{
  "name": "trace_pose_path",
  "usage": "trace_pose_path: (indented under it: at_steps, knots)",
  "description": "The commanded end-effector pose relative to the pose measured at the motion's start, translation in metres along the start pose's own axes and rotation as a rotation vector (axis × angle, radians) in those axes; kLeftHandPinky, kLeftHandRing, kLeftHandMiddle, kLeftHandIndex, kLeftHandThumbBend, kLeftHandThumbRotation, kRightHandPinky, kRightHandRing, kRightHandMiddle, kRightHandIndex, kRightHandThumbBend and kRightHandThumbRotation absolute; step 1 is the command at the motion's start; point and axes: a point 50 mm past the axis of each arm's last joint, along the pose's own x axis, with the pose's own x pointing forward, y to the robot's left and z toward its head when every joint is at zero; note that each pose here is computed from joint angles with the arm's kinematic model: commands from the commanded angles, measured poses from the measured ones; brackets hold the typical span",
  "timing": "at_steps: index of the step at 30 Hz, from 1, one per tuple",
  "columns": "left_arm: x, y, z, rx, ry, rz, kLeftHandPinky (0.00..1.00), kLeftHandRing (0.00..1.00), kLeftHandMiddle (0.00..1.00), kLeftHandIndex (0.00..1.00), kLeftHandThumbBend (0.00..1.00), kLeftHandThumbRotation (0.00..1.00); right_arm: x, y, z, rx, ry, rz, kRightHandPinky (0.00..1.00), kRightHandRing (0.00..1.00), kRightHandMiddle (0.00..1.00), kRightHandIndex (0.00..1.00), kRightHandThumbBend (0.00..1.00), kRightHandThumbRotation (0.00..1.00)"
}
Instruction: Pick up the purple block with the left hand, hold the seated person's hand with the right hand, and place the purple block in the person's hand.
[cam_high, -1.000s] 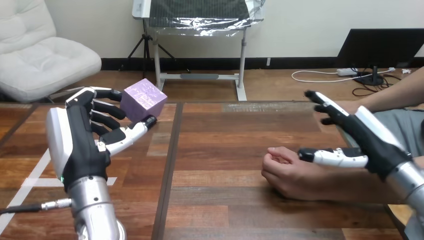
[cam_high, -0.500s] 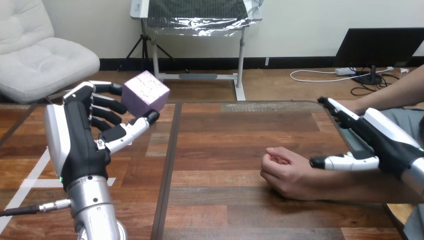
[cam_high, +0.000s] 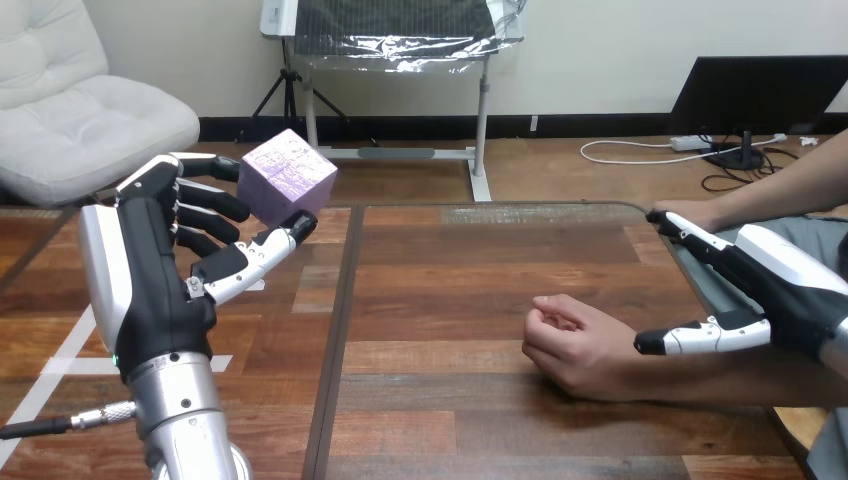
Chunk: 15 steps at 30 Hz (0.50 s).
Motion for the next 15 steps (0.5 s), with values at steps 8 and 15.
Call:
trace_pose_path:
  at_steps: [8,15]
  knots:
    - [0.0047,0.0045,0.0199,-0.034,-0.088,0.034,0.25,0.33,0.38,0.42,0.65,0.0,0.0012,-0.0315,0.0012,-0.1,0.019,0.029,1.0,0.95,0.95,0.97,1.0,0.59]
    - [0.0053,0.0043,0.0186,-0.033,-0.09,0.031,0.25,0.33,0.38,0.42,0.65,0.0,-0.0019,-0.0302,-0.0018,-0.122,0.034,0.079,1.0,0.95,0.95,0.97,1.0,0.57]
